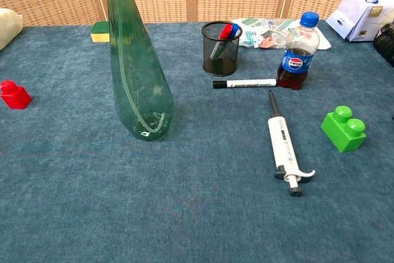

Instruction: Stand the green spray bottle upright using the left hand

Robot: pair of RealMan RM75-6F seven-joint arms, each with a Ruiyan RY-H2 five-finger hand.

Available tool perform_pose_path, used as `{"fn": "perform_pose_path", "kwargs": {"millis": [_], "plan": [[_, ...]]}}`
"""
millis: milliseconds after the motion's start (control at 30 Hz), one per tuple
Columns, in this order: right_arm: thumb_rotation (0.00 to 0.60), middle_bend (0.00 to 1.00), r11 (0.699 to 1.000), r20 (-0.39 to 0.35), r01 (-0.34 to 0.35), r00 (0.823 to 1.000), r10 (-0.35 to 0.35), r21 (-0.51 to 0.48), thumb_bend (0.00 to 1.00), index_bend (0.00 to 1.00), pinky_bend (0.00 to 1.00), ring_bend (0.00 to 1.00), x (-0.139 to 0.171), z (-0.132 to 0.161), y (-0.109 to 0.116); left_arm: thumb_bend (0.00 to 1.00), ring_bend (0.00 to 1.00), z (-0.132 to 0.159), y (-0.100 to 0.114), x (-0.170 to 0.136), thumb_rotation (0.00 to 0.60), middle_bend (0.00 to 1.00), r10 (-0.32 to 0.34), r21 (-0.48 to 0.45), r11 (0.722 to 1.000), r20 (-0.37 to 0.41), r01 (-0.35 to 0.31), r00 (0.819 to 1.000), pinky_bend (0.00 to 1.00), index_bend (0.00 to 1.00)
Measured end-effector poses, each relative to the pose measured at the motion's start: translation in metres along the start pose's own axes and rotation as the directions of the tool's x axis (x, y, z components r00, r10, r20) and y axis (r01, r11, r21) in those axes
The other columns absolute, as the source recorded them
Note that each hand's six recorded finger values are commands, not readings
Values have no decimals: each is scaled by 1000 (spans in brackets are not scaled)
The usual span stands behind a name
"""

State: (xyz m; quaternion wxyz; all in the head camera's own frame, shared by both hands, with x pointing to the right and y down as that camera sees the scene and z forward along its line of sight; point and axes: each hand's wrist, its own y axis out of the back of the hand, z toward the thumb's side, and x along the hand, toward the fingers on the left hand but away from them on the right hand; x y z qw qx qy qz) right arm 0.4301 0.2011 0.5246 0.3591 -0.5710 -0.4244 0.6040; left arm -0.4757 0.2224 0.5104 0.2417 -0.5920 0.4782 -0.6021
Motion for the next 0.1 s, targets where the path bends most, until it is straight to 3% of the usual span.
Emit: {"fn": "perform_pose_path", "kwargs": {"millis": [100], "plan": [[600,223,1000,-5,-1,1000,1,-2,558,209,57,47,-2,2,-1,274,48,0,0,-1,600,184,3,3,1000,0,-3,1000,180,286]]}}
